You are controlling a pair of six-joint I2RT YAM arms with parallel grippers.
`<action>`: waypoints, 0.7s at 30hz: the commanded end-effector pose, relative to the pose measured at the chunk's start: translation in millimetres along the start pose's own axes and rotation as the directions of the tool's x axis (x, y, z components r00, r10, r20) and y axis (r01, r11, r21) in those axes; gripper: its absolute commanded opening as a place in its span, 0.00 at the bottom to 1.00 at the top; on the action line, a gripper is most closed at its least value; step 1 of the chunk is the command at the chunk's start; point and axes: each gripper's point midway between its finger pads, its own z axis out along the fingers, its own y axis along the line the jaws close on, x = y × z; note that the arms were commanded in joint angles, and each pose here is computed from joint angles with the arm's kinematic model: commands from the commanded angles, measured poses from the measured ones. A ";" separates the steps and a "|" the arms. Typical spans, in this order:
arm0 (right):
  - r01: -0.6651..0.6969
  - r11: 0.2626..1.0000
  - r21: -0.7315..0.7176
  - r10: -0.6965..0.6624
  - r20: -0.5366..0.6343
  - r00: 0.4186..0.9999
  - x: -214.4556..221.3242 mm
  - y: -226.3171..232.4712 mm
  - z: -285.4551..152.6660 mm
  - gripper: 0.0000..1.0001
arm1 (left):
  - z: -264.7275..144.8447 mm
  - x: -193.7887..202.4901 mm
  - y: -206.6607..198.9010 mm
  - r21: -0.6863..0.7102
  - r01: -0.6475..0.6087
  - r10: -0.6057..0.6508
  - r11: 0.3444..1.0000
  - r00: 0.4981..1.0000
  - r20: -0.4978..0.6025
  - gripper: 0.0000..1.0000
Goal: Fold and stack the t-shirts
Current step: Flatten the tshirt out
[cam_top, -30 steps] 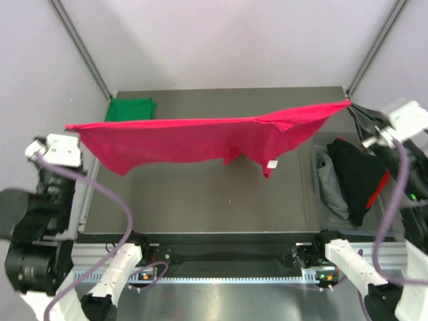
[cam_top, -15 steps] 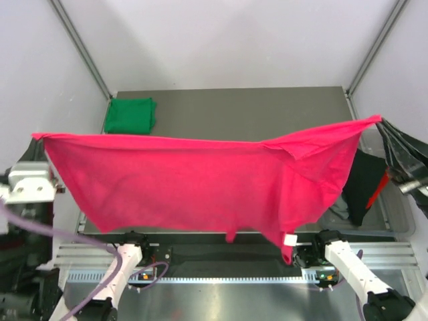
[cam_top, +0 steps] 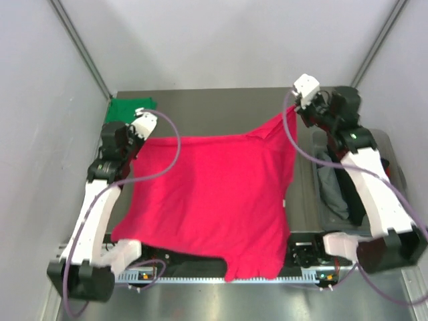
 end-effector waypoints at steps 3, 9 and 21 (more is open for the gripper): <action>0.065 0.994 0.093 -0.062 -0.028 0.998 20.6 -42.7 77.1 0.00 | 95.8 -5.1 5.9 -0.080 -0.037 0.039 0.996 0.999 0.025 0.00; 0.050 0.993 0.105 -0.032 -0.163 0.986 87.4 -43.9 179.8 0.00 | 206.4 11.3 -14.5 -0.045 0.004 -0.004 0.999 1.000 -0.016 0.00; 0.006 0.945 0.328 0.060 -0.191 0.980 128.9 -83.5 281.3 0.00 | 311.4 15.3 -13.6 -0.137 0.089 -0.092 0.987 0.995 -0.021 0.00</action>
